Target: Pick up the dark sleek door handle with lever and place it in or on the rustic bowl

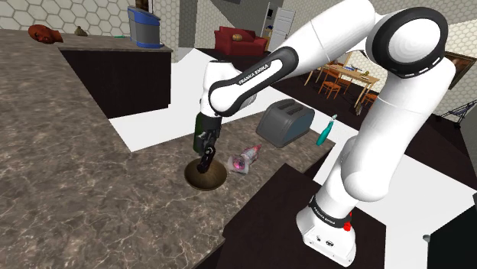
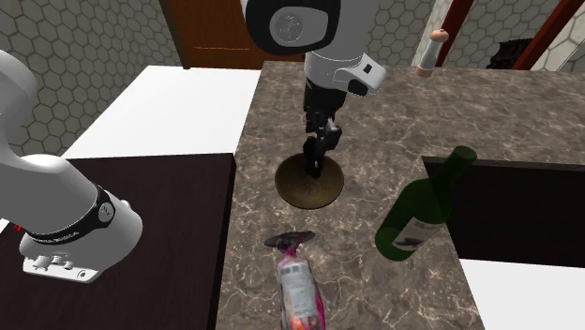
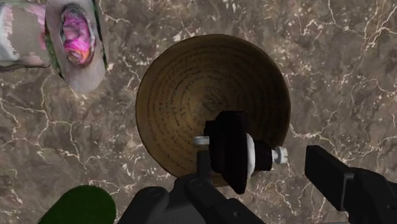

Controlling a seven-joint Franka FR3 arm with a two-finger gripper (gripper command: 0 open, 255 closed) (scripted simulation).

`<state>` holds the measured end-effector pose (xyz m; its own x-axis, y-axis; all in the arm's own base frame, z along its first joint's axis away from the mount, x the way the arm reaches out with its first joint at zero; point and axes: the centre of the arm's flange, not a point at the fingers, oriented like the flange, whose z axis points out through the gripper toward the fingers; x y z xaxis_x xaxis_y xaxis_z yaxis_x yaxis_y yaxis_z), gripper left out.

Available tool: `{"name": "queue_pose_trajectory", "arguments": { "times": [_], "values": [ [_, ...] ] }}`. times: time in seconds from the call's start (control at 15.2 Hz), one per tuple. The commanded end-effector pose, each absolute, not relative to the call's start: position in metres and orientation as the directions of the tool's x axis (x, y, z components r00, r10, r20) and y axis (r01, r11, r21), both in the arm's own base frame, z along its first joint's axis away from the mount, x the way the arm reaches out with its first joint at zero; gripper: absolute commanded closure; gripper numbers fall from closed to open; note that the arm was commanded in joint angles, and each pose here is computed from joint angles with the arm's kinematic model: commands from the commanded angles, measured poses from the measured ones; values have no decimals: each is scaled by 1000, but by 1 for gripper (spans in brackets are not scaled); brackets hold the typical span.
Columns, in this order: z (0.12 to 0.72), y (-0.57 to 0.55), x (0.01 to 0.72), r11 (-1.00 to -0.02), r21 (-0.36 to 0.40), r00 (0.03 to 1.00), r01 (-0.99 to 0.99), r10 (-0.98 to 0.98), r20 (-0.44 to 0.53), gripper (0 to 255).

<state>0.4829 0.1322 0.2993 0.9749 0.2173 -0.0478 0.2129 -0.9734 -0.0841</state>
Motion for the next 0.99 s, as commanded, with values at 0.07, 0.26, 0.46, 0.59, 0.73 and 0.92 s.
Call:
{"name": "queue_pose_trajectory", "arguments": {
  "times": [0.07, 0.26, 0.46, 0.59, 0.73, 0.92],
  "values": [
    [299, 132, 483, -973, -84, 975, 213, 217, -48, 0],
    [299, 132, 483, -973, -84, 975, 213, 217, -48, 0],
    [339, 129, 485, -973, -84, 975, 213, 217, -48, 0],
    [349, 129, 486, -973, -84, 975, 213, 217, -48, 0],
    [349, 129, 486, -973, -84, 975, 213, 217, -48, 0],
    [349, 129, 486, -973, -84, 975, 213, 217, -48, 0]
  ]
}}
